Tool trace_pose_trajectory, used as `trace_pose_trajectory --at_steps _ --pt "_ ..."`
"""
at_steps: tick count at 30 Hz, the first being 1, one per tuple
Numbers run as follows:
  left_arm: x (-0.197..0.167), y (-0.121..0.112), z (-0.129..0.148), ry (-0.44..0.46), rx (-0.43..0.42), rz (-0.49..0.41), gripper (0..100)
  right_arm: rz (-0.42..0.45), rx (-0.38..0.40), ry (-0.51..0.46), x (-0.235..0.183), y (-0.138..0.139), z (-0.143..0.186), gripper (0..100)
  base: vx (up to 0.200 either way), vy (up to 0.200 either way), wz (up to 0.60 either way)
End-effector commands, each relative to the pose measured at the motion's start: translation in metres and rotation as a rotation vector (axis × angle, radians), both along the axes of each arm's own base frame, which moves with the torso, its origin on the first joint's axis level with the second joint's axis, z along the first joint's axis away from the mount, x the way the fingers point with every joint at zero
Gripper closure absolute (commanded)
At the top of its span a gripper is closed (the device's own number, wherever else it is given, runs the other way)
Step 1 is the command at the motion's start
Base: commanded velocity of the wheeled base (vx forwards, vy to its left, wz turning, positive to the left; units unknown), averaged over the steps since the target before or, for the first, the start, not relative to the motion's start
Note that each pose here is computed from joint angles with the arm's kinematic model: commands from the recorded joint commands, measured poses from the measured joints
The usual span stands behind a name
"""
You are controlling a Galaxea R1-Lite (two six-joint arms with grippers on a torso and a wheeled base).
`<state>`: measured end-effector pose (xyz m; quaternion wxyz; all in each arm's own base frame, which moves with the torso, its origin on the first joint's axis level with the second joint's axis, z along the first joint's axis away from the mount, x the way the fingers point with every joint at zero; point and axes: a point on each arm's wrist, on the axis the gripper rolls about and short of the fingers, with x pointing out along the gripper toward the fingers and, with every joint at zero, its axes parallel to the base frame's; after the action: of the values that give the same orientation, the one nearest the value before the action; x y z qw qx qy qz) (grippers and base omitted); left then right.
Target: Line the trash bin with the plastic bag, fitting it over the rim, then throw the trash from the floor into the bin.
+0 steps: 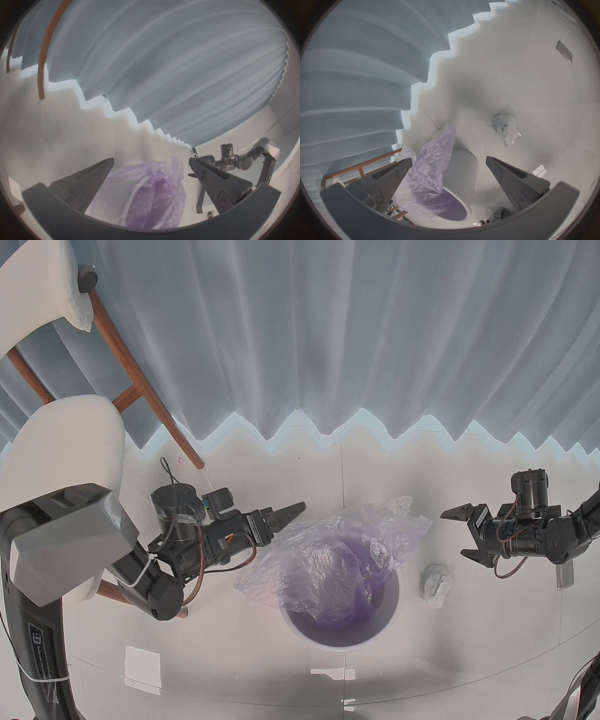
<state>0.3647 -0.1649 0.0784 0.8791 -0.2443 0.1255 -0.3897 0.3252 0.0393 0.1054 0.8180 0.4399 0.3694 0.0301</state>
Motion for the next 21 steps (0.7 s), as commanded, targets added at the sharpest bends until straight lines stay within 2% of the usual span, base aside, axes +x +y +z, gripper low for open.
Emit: trace_pose_trajectory --at_steps 1,7,8,15,21 --pt "-0.012 -0.018 -0.022 0.041 0.038 -0.06 0 0.0 -0.001 0.012 -0.002 0.0 -0.004 0 0.0 0.0 0.0" --pt "-0.026 -0.025 -0.035 0.083 0.067 -0.086 0 0.004 -0.002 0.015 -0.002 0.001 -0.004 0 0.0 0.0 0.0" --pt "-0.029 -0.027 -0.035 0.086 0.069 -0.093 100 0.004 -0.002 0.016 -0.003 0.001 -0.005 0 0.0 0.0 0.0" --pt "-0.059 -0.033 -0.024 0.077 0.069 -0.149 100 0.007 0.006 -0.003 -0.007 0.002 0.004 0 0.0 0.0 0.0" --pt "-0.121 -0.042 -0.036 0.153 0.124 -0.274 100 0.088 0.022 -0.002 -0.029 0.02 0.015 0 0.0 0.0 0.0"
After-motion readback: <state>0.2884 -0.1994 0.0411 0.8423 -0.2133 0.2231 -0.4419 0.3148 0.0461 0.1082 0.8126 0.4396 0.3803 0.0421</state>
